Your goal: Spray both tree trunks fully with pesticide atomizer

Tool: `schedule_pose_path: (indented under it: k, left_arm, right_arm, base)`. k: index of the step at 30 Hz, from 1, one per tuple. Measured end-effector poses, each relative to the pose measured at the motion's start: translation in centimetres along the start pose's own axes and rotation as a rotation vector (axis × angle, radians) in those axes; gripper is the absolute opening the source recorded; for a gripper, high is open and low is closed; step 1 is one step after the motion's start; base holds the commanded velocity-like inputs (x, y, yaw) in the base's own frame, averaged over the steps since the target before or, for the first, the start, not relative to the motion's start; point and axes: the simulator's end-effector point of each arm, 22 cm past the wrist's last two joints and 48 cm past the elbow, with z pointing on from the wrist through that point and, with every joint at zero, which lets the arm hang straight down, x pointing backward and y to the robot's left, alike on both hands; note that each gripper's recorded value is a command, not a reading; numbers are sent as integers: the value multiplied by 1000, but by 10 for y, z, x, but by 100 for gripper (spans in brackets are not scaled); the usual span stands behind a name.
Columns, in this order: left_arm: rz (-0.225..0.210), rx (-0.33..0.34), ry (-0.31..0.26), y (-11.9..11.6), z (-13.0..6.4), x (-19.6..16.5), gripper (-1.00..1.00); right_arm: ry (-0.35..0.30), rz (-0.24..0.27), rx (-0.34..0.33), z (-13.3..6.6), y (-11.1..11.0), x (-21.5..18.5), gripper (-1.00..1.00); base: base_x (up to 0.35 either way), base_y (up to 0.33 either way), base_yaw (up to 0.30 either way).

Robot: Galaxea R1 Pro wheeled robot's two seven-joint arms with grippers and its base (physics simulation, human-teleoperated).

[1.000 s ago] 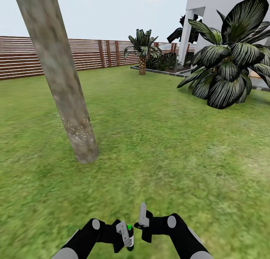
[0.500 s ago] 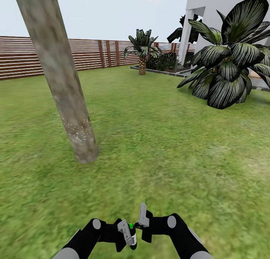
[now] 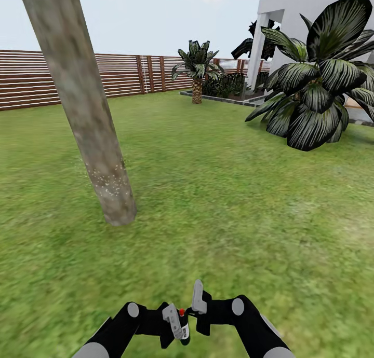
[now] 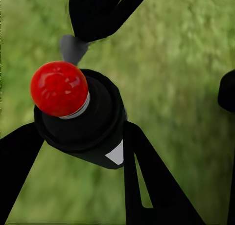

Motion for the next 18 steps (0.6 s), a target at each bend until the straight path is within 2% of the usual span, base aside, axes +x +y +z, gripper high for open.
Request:
schedule_pose_path:
  k: [4,9,10,11,14,17,18]
  left_arm:
    - [10,-12,34,8,-8,17,-100]
    - [-1,-78,143,44,-54,83,-100]
    - [-5,-90,164,50,-64,96,-100]
    - [-11,-107,190,58,-78,112,-100]
    - [-19,-132,233,70,-101,139,-100]
    - [-44,-153,259,71,-116,162,-100]
    - [-55,-179,256,76,-120,166,-100]
  right_arm:
    - [0,1,-1,0,1,0,-100]
    - [1,1,-3,0,1,1,-100]
    - [1,1,-3,0,1,1,100]
    - [1,1,-2,0,1,1,100]
    - [1,6,1,0,0,2,100]
    - [1,10,19,0,-3,3,100]
    - [0,23,50,-1,-9,5,100]
  base:
    - [0,0,0]
    - [0,0,0]
    - [0,0,0]
    - [0,0,0]
    - [0,0,0]
    - [0,0,0]
    - [0,0,0]
